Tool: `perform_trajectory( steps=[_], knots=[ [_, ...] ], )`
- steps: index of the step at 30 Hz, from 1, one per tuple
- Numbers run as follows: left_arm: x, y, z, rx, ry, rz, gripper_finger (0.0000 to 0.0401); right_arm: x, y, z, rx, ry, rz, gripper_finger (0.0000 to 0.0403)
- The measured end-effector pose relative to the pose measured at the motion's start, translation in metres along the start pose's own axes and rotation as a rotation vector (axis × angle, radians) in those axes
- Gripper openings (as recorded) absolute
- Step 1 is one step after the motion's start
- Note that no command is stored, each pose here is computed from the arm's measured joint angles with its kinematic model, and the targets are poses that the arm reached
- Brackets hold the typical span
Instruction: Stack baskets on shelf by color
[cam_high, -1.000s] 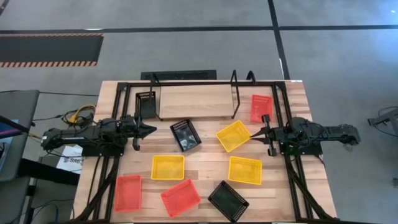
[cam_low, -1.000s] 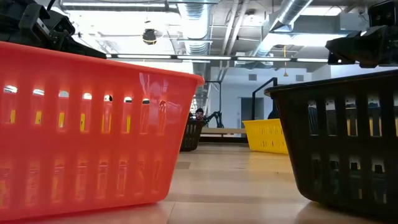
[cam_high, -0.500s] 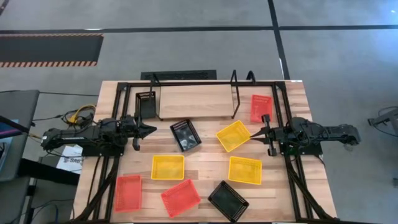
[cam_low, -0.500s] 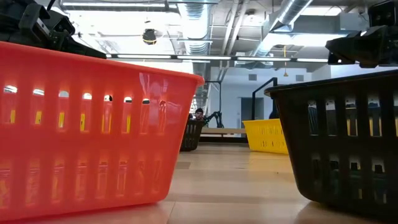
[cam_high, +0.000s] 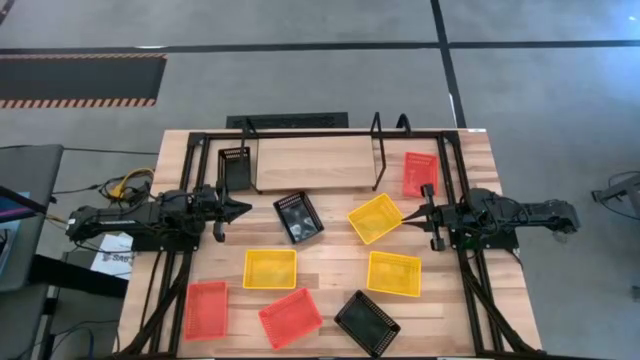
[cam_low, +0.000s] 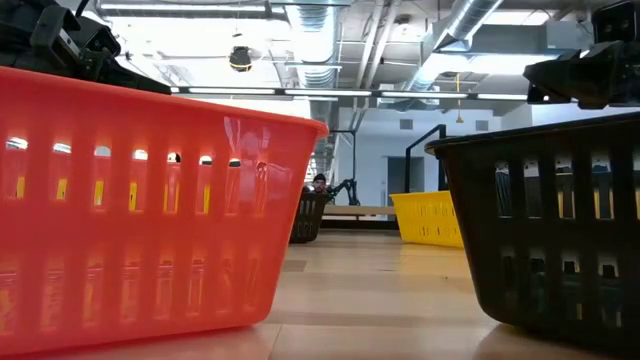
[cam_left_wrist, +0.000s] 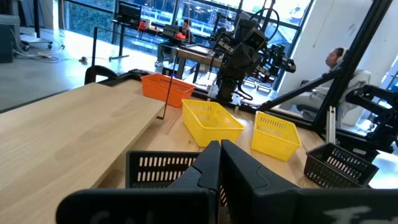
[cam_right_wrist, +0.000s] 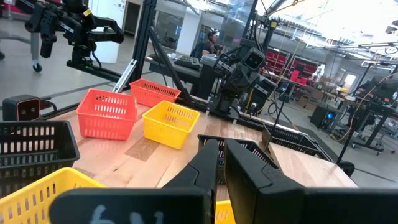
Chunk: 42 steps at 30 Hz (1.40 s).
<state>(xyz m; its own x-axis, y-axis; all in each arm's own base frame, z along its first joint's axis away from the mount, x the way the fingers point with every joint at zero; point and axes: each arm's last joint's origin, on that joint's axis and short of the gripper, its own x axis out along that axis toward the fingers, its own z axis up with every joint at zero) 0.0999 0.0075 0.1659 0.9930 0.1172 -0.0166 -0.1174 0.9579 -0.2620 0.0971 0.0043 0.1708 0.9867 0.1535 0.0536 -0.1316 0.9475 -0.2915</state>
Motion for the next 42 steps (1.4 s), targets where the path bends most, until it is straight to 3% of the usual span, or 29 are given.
perform_trajectory(
  steps=[38, 42],
  knots=[
    [0.0, 0.0001, 0.0001, 0.0, -0.002, 0.002, 0.0, 0.0, -0.0008, 0.0031, -0.035, -0.033, -0.007, 0.0051],
    [0.0, 0.0, 0.0001, 0.02, -0.001, 0.001, 0.0, -0.0001, -0.0015, 0.0057, 0.056, -0.059, -0.011, 0.0051]
  ],
)
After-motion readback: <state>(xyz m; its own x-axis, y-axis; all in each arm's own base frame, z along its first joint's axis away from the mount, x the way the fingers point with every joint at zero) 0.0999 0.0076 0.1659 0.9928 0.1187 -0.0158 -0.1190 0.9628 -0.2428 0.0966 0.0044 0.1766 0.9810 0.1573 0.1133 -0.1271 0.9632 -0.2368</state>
